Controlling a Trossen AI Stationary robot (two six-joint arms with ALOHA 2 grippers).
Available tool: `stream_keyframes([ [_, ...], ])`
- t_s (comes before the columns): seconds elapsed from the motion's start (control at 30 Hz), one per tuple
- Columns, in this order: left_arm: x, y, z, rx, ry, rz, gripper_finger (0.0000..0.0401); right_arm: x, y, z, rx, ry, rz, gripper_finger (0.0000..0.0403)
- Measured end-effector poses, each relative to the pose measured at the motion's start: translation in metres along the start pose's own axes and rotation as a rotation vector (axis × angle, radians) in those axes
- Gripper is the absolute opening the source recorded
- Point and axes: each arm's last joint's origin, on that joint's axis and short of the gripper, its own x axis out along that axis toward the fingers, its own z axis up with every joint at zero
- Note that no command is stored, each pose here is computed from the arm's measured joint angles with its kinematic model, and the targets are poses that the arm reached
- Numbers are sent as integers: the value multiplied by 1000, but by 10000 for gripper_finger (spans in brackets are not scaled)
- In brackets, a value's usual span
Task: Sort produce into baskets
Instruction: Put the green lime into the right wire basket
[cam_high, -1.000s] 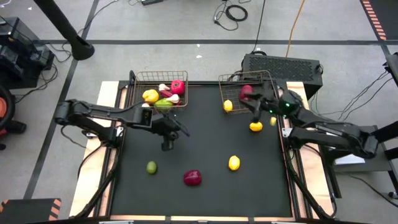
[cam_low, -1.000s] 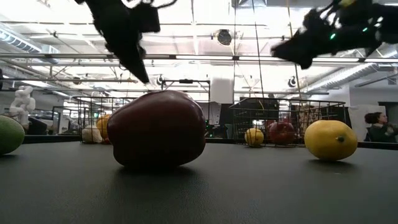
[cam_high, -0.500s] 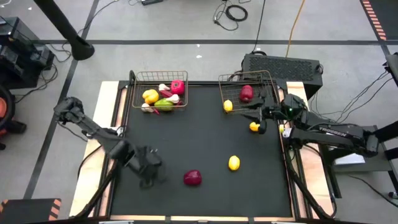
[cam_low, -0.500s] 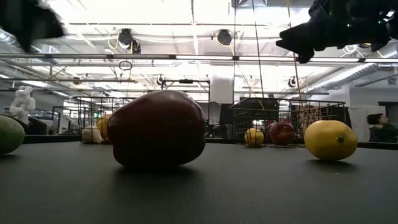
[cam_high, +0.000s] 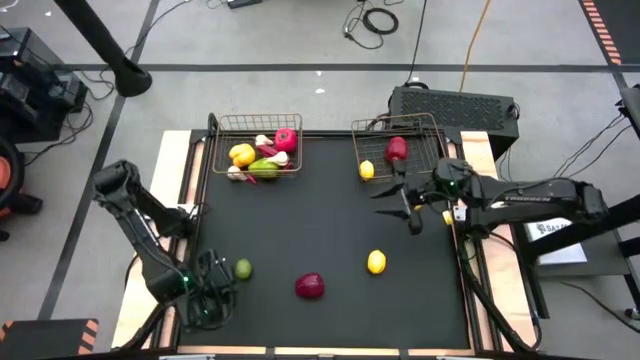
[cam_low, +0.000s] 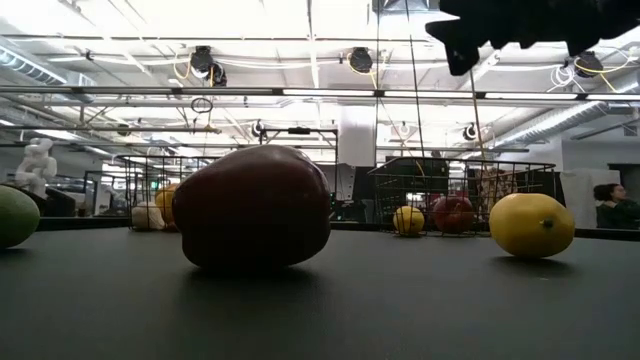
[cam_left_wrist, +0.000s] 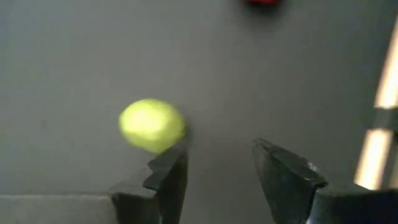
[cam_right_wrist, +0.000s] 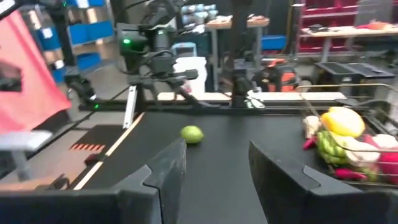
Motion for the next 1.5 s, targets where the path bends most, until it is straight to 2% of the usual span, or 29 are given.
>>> stream_keyframes([
  [0.13,12,-1,-6,80,21,93,225,9,4,2,-20,18,31,167],
  [0.33,35,1,-10,344,69,268,283,12,4,1,-37,33,38,167],
  [0.43,48,3,-8,521,128,333,289,12,4,0,-37,40,38,167],
  [0.57,63,3,-3,752,204,363,290,12,4,0,-36,44,38,167],
  [0.7,71,6,2,874,269,363,290,12,4,0,-35,44,38,167],
  [0.97,80,15,24,800,213,430,290,12,4,-1,-34,47,38,167],
  [1.07,78,20,30,668,213,437,290,12,4,-1,-31,48,37,167],
  [1.2,69,17,36,476,200,384,290,12,4,-2,-26,64,37,167],
  [1.3,58,11,36,474,212,344,290,12,4,-3,-27,73,33,167],
  [1.37,52,12,32,486,235,368,290,12,4,-3,-28,73,33,167],
  [1.5,49,16,31,429,218,429,290,12,4,-3,-23,74,33,167],
])
